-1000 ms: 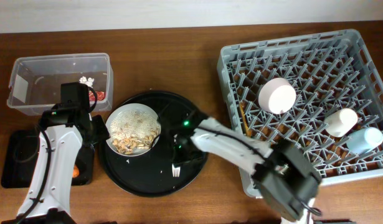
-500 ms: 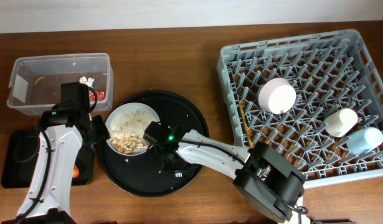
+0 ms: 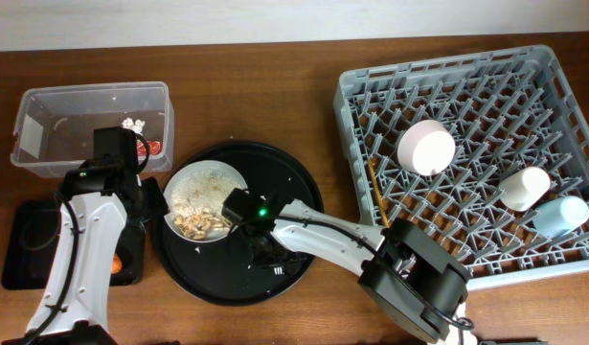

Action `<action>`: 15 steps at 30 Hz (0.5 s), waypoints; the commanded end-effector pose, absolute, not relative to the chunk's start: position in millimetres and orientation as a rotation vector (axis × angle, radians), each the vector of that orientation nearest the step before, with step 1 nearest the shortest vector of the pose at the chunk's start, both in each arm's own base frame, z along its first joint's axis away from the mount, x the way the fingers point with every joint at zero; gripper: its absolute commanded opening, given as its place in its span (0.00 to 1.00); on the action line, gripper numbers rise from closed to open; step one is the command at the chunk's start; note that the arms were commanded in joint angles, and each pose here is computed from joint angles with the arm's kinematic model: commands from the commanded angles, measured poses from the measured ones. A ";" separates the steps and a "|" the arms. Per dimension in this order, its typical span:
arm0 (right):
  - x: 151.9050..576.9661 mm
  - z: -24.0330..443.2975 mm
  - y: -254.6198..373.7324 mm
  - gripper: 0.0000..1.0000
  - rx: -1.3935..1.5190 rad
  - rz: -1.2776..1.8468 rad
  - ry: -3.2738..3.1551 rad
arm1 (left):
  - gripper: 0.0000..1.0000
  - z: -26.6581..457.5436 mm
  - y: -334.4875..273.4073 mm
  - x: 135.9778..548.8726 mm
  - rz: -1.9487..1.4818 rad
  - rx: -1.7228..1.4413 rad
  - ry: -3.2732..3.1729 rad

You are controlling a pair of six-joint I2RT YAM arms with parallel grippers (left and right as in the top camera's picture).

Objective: Sort waste into correct bins and load items into the dishwasher rack
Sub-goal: 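Grasp the white plastic fork on the black tray with the right gripper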

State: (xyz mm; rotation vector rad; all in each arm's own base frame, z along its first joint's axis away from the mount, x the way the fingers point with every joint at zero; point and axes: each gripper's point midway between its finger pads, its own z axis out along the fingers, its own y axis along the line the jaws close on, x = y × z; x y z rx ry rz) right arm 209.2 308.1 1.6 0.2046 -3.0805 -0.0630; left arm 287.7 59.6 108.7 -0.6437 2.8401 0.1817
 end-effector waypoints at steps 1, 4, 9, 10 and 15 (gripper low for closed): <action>223.7 23.1 302.5 0.31 0.234 -0.077 -3.123 | 0.55 107.6 58.4 285.1 0.166 -0.663 2.841; 234.9 50.4 290.2 0.31 0.229 -0.107 -3.153 | 0.55 107.6 58.5 285.1 0.166 -0.663 2.840; 252.8 91.7 257.3 0.31 0.261 -0.107 -3.224 | 0.55 107.6 58.4 285.1 0.166 -0.663 2.841; 254.7 99.2 251.2 0.31 0.285 -0.114 -3.230 | 0.56 107.6 58.4 285.1 0.166 -0.663 2.841; 264.4 128.5 203.3 0.31 0.310 -0.091 -3.237 | 0.55 107.6 58.4 285.2 0.166 -0.663 2.840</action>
